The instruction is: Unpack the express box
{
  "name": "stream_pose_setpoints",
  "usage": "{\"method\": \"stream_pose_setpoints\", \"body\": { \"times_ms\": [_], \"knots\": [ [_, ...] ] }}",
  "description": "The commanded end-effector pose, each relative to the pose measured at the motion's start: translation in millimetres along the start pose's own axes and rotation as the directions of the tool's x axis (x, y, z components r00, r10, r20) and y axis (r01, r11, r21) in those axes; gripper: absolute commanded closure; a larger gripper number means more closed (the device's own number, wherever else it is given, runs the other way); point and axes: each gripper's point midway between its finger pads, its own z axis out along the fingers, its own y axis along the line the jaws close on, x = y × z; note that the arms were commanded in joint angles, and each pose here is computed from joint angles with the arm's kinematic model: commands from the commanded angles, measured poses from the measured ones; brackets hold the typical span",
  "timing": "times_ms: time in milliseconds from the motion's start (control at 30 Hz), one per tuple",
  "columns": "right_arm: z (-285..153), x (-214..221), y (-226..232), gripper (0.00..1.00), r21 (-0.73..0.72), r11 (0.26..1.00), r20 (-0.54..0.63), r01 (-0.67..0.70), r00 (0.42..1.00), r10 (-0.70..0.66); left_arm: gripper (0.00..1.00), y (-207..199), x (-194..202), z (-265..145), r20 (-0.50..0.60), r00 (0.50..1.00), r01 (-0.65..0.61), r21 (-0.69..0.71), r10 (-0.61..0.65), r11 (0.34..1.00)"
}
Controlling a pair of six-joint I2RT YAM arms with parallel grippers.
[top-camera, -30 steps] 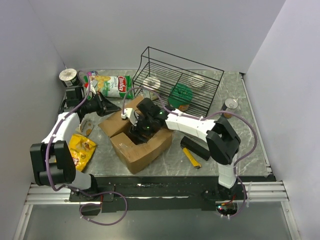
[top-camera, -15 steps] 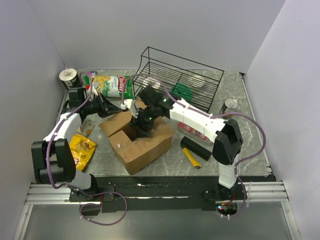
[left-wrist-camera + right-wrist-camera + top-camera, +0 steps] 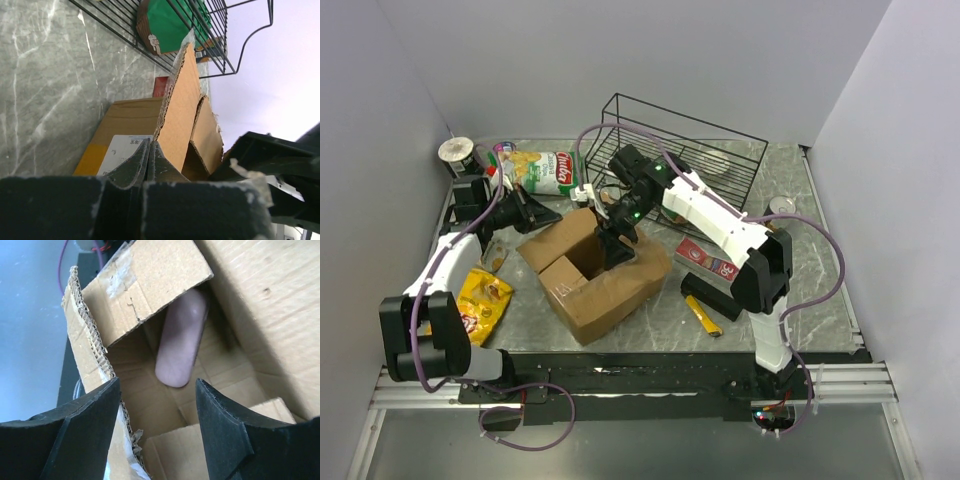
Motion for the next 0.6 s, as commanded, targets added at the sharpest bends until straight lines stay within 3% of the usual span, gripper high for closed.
{"method": "stream_pose_setpoints", "body": {
  "times_ms": [0, 267, 400, 467, 500, 567],
  "knots": [
    [-19, 26, 85, 0.32, -0.188, 0.965, -0.108, -0.183, 0.98, 0.165, 0.99, -5, -25, -3, 0.09, 0.991, -0.1, -0.019, 0.101, 0.995],
    [-40, 27, 120, 0.32, -0.144, 0.988, -0.118, -0.061, 0.992, 0.044, 0.99, 0, -32, 1, 0.083, 0.991, -0.1, -0.029, 0.102, 0.995],
    [-48, 30, 127, 0.32, -0.105, 0.994, -0.132, -0.012, 0.991, -0.002, 0.97, -15, -28, 3, 0.052, 0.992, -0.121, 0.062, 0.118, 0.991],
    [-49, 32, 128, 0.32, -0.1, 0.995, -0.14, -0.011, 0.99, -0.003, 0.86, -44, -29, -4, 0.057, 0.987, -0.157, 0.174, 0.149, 0.972],
    [-49, 32, 128, 0.32, -0.099, 0.995, -0.141, -0.013, 0.99, -0.001, 0.68, -67, -27, -12, 0.059, 0.973, -0.23, 0.272, 0.223, 0.934],
    [-50, 31, 129, 0.33, -0.098, 0.995, -0.138, -0.006, 0.99, -0.008, 0.52, -89, -24, -22, 0.061, 0.956, -0.289, 0.331, 0.285, 0.898]
  ]
}}
